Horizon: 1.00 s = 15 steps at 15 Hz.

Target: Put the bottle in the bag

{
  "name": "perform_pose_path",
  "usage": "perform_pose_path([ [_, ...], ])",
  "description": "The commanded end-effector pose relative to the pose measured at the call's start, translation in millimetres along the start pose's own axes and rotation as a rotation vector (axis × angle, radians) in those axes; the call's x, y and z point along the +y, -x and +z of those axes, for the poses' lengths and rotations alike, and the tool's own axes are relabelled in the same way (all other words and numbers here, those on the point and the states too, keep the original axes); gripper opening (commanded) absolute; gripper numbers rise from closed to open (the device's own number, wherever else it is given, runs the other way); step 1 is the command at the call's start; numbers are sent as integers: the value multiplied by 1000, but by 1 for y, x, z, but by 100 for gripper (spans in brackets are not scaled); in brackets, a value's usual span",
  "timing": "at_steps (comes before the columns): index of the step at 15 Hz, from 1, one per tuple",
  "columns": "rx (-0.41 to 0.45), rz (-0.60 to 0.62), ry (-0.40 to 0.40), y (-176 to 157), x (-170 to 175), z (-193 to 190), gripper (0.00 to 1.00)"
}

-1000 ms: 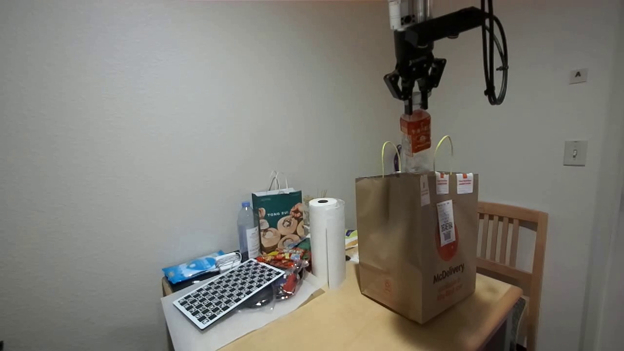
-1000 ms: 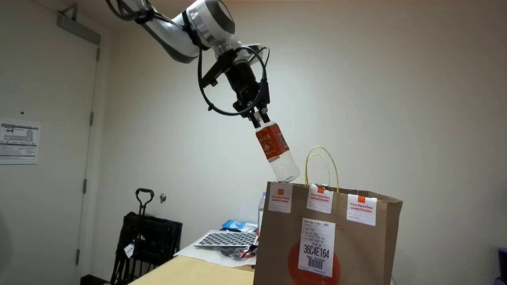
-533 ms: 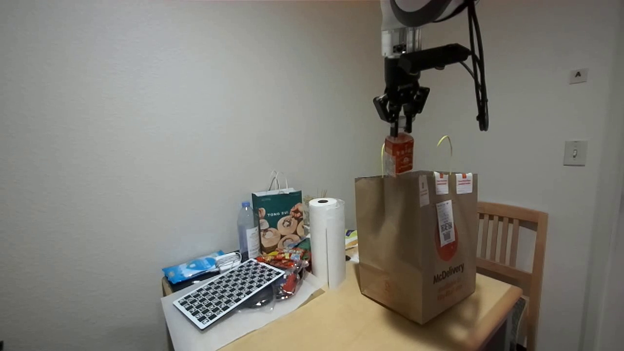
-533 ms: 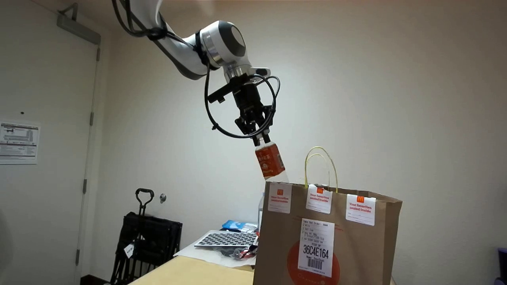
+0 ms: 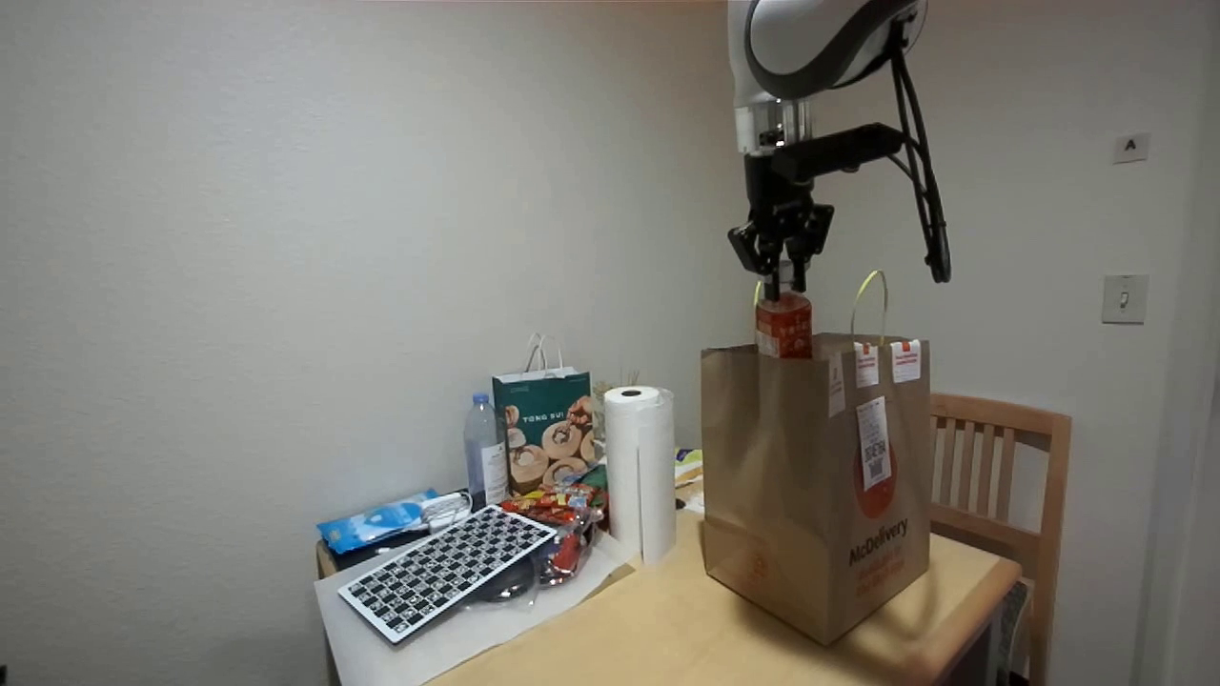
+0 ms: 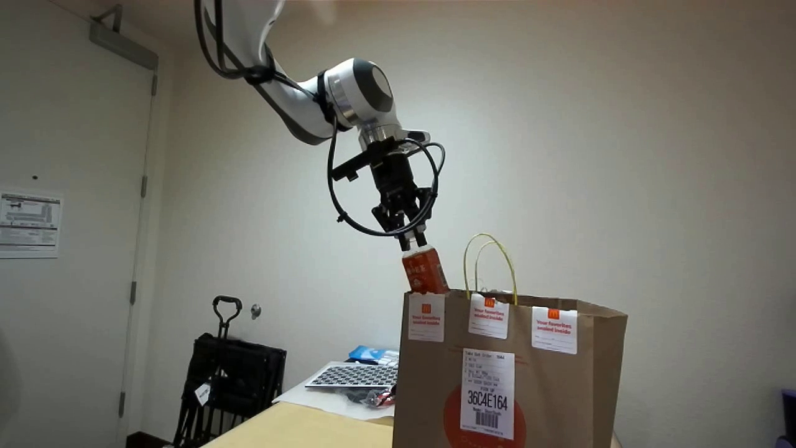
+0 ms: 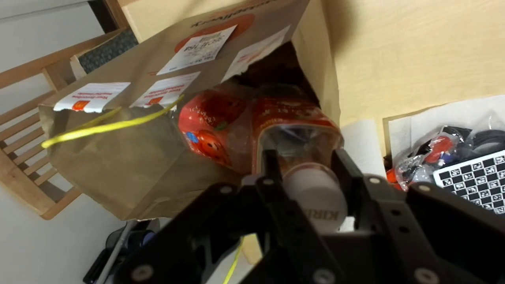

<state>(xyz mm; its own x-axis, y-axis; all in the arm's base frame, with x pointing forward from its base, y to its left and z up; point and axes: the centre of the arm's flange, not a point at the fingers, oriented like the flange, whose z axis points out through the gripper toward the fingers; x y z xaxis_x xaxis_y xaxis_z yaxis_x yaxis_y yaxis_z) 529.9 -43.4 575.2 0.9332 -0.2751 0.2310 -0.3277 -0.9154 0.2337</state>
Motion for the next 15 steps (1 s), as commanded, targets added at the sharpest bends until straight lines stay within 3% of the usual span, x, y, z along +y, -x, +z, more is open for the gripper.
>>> perform_pose_path([
  [1, -33, -20, -8, -2, 1, 17, 13],
  [2, -34, -22, -3, -3, 1, 20, 14],
  [3, -36, -26, 2, -3, 1, 22, 62],
  [5, -38, -29, 1, -3, 0, 24, 68],
  [10, -28, -19, 20, -4, 0, 19, 98],
  [15, 24, 30, 87, -8, -8, -31, 100],
])
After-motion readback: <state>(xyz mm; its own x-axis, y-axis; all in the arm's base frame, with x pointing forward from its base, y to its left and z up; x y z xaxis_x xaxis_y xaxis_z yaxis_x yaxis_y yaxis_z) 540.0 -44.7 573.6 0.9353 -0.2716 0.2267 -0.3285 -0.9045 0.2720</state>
